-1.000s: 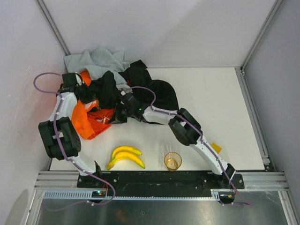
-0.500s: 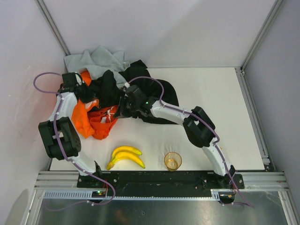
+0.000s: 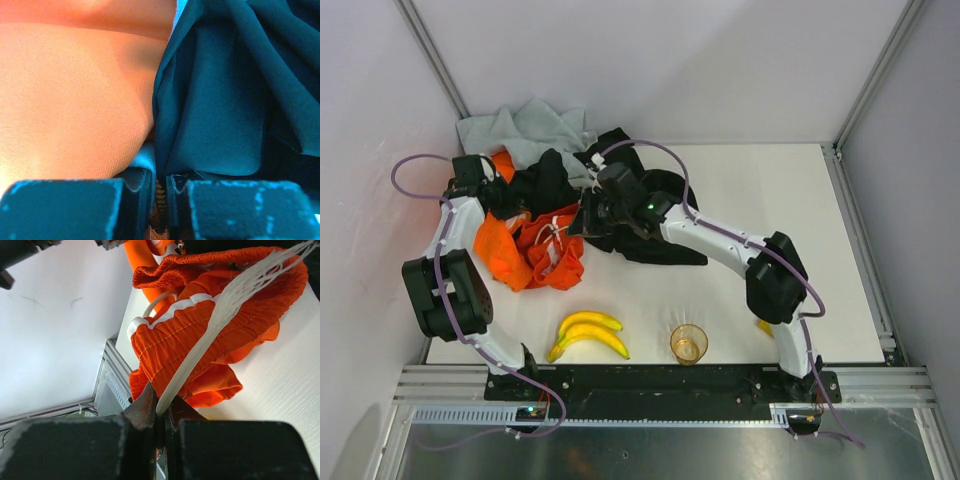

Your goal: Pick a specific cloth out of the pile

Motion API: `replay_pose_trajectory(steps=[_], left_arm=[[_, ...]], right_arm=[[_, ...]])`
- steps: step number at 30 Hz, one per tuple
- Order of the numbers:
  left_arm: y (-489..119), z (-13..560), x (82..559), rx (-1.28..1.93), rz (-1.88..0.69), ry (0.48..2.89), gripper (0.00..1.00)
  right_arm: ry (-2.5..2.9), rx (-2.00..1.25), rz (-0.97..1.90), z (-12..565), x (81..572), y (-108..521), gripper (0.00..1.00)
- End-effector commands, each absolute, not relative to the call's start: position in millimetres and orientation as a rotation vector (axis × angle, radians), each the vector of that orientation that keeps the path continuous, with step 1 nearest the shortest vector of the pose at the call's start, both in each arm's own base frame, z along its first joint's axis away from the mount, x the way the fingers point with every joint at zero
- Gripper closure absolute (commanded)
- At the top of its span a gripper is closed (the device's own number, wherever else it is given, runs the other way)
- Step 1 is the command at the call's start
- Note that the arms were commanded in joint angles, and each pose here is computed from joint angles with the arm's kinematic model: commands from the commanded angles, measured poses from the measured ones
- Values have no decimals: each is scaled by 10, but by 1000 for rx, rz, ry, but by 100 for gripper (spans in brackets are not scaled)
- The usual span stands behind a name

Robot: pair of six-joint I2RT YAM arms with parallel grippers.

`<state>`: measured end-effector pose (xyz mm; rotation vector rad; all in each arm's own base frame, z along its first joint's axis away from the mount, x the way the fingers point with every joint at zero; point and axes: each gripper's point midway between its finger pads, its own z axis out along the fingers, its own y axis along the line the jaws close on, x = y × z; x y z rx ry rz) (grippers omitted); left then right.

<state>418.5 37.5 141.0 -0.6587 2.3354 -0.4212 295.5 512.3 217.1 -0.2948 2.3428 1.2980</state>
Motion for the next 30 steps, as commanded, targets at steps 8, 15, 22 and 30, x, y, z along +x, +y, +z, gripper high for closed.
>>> replay_pose_trajectory(steps=[8,15,22,30], left_arm=[[430,1649,4446,-610,-445,2206,99],[432,1655,4444,-611,-445,2204,99],[433,1647,4446,-613,-445,2205,99],[428,1636,4443,-616,-450,2209,99]], right_arm=[[2048,-302,1398,3483,2878,4691,100],[1964,-261,1399,3827,2894,4384,100],[1852,-229,1403,4273,2830,4046,100],[1695,-123,1388,4659,2735,3569,100]])
